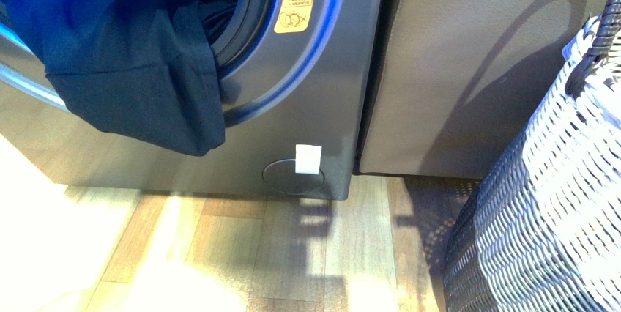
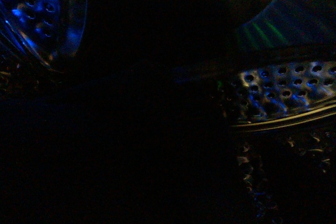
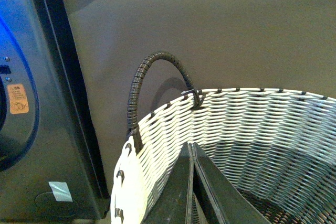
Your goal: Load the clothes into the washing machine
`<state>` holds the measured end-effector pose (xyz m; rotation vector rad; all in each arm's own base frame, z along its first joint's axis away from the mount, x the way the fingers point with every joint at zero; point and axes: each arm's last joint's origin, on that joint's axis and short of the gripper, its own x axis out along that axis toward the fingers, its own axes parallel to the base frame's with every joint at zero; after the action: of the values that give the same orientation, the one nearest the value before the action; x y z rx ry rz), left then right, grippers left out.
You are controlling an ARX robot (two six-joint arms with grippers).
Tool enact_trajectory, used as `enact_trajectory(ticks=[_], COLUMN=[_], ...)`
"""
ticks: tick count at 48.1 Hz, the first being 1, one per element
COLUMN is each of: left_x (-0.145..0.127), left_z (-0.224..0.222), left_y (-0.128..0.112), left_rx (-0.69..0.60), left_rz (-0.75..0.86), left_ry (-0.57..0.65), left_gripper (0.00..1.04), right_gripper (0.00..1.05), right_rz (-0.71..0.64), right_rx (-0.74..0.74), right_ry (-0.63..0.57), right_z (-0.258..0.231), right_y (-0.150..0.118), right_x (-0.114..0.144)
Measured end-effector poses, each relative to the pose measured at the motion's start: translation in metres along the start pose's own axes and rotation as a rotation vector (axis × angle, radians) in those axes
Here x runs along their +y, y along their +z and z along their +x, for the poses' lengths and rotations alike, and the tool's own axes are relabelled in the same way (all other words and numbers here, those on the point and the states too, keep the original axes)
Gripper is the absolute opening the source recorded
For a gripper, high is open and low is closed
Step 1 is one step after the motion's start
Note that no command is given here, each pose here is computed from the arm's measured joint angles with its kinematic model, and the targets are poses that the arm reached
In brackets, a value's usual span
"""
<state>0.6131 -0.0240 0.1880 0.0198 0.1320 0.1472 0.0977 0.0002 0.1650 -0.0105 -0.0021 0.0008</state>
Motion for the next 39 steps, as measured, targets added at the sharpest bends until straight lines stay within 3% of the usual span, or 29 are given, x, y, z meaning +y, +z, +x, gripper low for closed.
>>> enact_trajectory(ticks=[5, 11, 27, 39], left_x=[0.004, 0.010, 0.010, 0.003], left_z=[-0.013, -0.037, -0.067, -0.096], left_y=[0.005, 0.008, -0.032, -0.019], left_rx=[-0.008, -0.030, 0.016, -0.038], left_rz=[-0.023, -0.029, -0.005, -0.019], left_ry=[-0.013, -0.030, -0.063, -0.090], left_gripper=[1.00, 0.98, 0.98, 0.98], right_gripper=[0.02, 0.02, 0.02, 0.02], right_rz=[0.000, 0.000, 0.000, 0.000], right_rx=[0.000, 0.001, 0.001, 0.001], right_ry=[0.000, 0.000, 0.000, 0.000], right_z=[0.000, 0.000, 0.000, 0.000], right_y=[0.000, 0.000, 0.000, 0.000], right_x=[0.000, 0.000, 0.000, 0.000])
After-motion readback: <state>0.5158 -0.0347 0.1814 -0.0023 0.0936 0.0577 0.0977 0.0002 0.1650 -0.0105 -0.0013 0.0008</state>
